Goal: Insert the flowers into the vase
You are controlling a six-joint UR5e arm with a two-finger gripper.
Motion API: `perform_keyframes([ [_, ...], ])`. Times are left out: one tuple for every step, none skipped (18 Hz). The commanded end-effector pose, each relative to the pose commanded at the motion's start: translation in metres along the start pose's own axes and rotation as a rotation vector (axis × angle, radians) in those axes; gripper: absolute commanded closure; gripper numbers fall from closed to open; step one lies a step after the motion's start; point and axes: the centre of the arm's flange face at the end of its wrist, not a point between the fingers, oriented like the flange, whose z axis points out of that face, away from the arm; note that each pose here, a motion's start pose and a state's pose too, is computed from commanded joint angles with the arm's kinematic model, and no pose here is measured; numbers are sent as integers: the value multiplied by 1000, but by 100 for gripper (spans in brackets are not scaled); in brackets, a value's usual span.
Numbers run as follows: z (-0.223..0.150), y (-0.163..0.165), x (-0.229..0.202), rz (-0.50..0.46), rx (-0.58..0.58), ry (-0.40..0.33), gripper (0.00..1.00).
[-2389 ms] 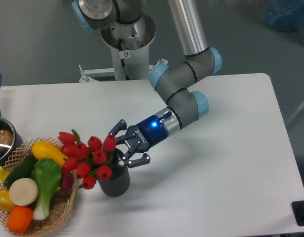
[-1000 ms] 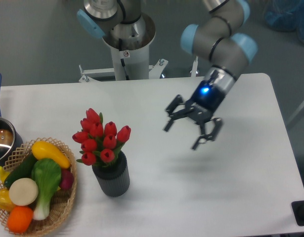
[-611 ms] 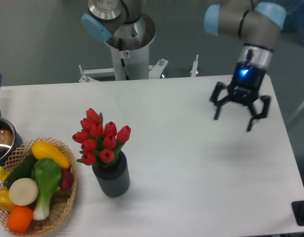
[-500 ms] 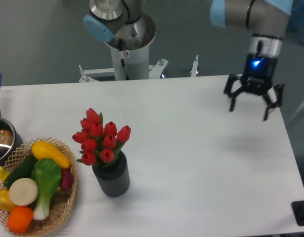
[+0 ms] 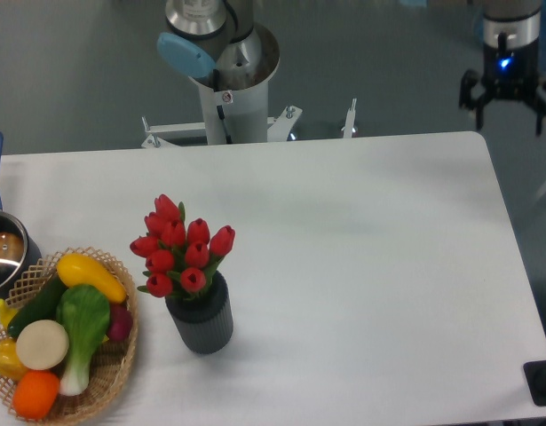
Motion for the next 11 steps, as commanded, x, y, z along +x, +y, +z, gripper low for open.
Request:
perform_keyframes([
  [-12,11,-1,-17,-12,13,0],
  [-25,28,-3,-32,-23,31,0],
  [-34,42,-5,-27,-30,58,0],
  [-43,52,-4,0,-32,84,0],
  [-51,64,0,28,-36,101,0],
  [-55,81,4,47,-42,114,0],
  [-63,96,8,60,-49,120,0],
  [-70,109,12,70,-54,132,0],
  [-74,123,17,72,-55,152,0],
  [-77,139,22,67,-59,173,0],
  [-77,152,28,62,-60,192,0],
])
